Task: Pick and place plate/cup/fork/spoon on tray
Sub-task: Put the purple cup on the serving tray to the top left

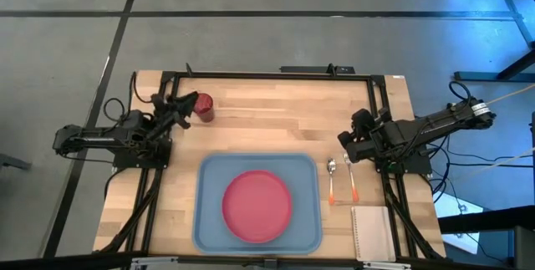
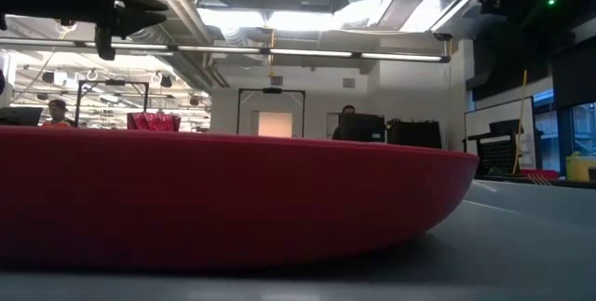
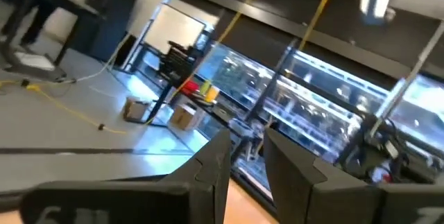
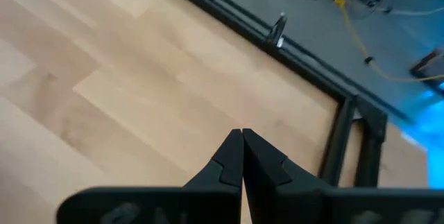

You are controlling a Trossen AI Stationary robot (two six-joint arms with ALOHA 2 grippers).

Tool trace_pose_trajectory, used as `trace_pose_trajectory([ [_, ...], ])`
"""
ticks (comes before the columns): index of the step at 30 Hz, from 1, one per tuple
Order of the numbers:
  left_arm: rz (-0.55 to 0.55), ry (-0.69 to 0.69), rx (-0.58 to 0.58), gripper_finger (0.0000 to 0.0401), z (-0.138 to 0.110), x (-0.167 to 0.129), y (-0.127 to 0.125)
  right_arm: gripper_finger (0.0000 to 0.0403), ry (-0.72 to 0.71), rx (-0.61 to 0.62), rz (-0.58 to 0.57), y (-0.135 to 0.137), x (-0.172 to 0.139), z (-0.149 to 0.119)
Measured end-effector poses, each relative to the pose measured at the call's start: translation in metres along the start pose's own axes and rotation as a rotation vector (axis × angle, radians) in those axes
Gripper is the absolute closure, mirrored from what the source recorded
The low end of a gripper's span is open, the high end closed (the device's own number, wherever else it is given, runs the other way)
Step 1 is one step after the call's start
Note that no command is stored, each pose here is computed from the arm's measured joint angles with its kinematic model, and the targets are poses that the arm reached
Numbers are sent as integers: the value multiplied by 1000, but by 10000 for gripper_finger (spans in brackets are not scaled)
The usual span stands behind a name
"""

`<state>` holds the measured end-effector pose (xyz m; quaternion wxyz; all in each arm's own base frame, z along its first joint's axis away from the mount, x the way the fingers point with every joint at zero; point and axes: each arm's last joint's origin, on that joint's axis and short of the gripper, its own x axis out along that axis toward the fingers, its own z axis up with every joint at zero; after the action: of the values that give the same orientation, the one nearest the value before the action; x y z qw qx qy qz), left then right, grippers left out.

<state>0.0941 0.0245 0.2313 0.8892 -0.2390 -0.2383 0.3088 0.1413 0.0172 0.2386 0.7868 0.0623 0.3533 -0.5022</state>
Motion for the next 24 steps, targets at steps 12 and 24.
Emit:
trace_pose_trajectory([
  [12, -21, -347, -63, 322, 40, -6, -9, 398, -9, -8, 13, 2, 0, 1],
  [24, 124, 402, 420, 341, 35, 23, -34, 398, -58, -37, -7, 2, 0, 2],
])
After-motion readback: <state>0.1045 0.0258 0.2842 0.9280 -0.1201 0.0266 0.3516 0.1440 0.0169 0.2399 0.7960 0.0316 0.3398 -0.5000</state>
